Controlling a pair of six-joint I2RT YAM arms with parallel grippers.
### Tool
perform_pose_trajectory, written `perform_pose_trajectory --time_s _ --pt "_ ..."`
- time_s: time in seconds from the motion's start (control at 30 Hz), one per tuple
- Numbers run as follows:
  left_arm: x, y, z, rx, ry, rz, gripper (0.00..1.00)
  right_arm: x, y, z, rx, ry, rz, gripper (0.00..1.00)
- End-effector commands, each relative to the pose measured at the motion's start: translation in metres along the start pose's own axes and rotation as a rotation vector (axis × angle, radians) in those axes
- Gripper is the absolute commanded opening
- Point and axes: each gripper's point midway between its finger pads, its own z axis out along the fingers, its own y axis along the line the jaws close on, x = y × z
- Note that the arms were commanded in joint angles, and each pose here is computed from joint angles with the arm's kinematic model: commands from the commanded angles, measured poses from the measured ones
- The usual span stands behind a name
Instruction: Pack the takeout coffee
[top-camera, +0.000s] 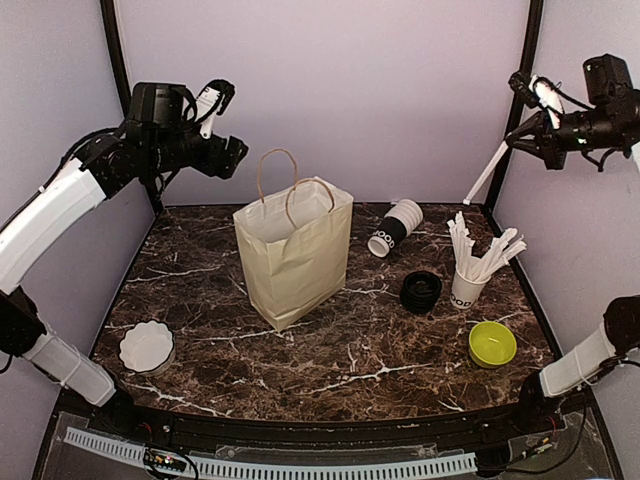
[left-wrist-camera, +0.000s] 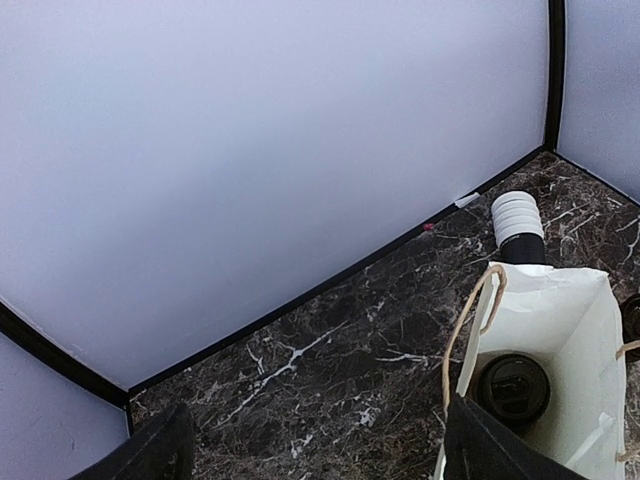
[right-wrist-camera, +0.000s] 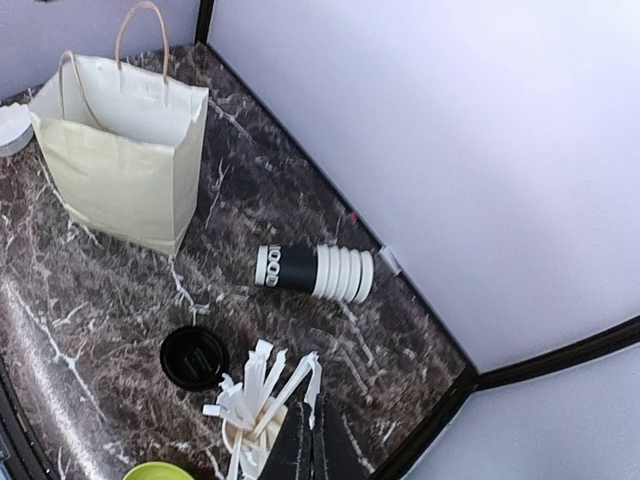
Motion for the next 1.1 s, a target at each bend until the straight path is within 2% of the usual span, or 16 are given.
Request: perform_pose_trajectory --time_s 0.0,0.23,0.43,0.7,0.87,1.07 --pt "-0.012 0.0 -0.004 0.011 -0.028 -0.008 0.88 -0.039 0.01 -0.017 -0.064 -0.154 -0.05 0.0" --pt "-0.01 0.008 -0.016 -0.013 -0.027 -0.032 0.88 -0.09 0.002 -0.008 -0.195 -0.387 -0.022 0.0" --pt "-0.005 0.011 -0.028 -0.019 -0.027 -0.047 0.88 -0.139 -0.007 0.016 -0.435 -0.607 0.099 0.0" --pt "-0.007 0.027 -0.047 -0.073 -0.035 -0.034 0.88 -0.164 0.02 0.084 -0.743 -0.64 0.201 0.0" --pt "-0.006 0.034 -0.065 -0.091 -0.058 -0.057 0.88 -0.168 0.041 0.133 -0.834 -0.611 0.242 0.0" --pt "0.001 0.034 -0.067 -0.091 -0.052 -0.052 0.88 -0.16 0.083 0.193 -0.917 -0.516 0.314 0.0"
